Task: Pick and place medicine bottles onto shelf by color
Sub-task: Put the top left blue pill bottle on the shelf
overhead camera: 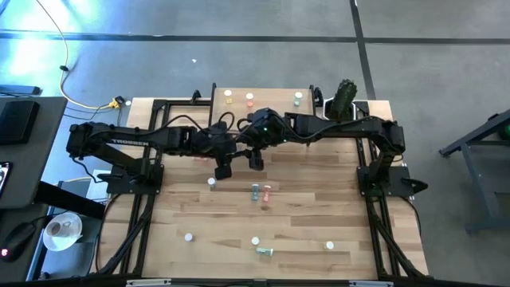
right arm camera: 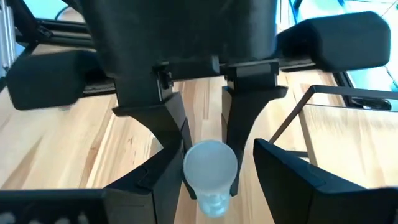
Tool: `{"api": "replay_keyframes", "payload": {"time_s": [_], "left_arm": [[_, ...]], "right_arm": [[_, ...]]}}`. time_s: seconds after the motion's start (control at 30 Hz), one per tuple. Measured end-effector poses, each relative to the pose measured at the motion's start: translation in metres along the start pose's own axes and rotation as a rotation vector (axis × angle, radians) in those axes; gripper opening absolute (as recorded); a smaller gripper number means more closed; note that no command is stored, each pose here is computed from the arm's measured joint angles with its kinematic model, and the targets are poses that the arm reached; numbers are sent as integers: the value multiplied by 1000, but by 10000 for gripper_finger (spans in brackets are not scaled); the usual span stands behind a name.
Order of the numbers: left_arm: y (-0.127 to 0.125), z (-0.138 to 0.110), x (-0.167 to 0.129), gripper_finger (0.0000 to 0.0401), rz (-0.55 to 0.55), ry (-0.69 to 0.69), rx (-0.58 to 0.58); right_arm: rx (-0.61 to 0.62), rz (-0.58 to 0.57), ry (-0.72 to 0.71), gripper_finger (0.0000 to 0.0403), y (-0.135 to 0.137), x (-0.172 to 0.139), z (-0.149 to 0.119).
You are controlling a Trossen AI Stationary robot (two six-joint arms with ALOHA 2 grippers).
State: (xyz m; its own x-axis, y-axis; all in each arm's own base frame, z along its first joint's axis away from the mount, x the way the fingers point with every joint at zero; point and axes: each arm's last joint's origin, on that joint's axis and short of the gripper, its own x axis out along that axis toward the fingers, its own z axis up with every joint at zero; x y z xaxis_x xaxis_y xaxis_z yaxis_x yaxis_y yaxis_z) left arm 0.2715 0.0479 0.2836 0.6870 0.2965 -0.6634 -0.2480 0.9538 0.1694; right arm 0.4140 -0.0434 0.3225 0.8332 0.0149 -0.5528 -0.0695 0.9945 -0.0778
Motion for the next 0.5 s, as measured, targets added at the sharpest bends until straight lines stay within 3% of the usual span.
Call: {"api": "replay_keyframes", "payload": {"time_s": [0.3, 0.5], "left_arm": [[1, 0, 0, 81, 32, 3, 5], [2, 0, 0, 81, 42, 4, 4]], "right_arm": [[-19, -1, 4, 184, 1, 0, 0], [-18, 0, 10, 138, 1, 0, -1]]}}
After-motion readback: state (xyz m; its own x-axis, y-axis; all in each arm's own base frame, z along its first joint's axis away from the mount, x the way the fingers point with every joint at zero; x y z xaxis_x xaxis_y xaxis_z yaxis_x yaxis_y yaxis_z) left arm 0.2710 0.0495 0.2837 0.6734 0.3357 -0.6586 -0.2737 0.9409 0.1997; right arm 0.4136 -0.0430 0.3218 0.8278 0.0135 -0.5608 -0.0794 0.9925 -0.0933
